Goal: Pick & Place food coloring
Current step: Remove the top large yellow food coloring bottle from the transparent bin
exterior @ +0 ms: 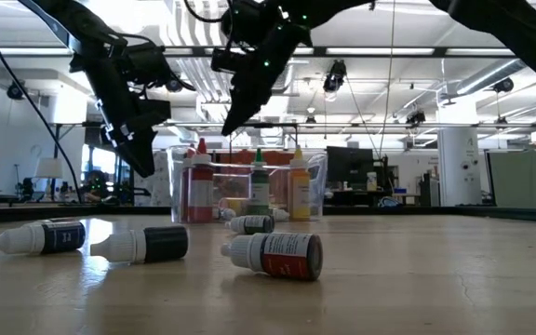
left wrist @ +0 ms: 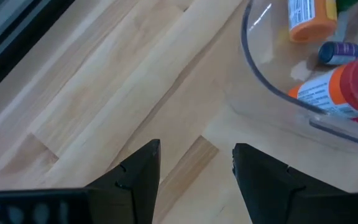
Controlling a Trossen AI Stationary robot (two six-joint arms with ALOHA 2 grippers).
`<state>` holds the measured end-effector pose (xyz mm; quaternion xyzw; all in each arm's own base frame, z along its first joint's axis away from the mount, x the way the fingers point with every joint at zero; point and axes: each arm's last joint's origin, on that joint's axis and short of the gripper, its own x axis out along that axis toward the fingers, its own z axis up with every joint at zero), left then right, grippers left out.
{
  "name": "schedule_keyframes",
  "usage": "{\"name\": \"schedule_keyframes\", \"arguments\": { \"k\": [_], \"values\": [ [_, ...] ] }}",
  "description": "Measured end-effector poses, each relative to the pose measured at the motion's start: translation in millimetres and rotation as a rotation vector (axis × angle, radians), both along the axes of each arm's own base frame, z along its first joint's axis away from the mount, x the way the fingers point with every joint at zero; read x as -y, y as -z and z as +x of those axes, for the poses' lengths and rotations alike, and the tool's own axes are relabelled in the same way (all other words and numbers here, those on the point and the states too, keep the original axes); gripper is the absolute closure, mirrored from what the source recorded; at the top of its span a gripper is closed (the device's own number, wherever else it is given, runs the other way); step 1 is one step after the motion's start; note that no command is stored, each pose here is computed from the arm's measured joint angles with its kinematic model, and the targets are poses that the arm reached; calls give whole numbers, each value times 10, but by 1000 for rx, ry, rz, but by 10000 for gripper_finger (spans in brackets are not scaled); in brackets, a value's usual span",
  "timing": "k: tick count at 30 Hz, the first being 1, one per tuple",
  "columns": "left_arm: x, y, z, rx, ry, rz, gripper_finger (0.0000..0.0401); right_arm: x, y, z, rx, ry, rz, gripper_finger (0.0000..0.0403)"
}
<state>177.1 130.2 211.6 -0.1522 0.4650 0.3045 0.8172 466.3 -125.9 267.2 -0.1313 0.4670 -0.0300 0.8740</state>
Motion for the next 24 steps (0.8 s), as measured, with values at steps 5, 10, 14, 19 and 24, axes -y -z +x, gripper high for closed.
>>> {"name": "schedule_keyframes", "arguments": {
  "k": [5,10,14,19,24],
  "values": [
    [-5,-14,4,42,-81,-36,227,115,193,16,-71,-11,-35,227],
    [20,-3,-6,71,-128,-119,227,121,377,70,-161,-107,-66,227],
    [43,18,-37,56,-190,-169,227,128,498,167,-141,-137,-37,227],
    [53,28,-50,43,-199,-182,227,157,486,248,-121,-148,-62,227],
    [50,7,-44,56,-213,-191,227,128,669,304,-169,-159,-55,227]
  ]
}}
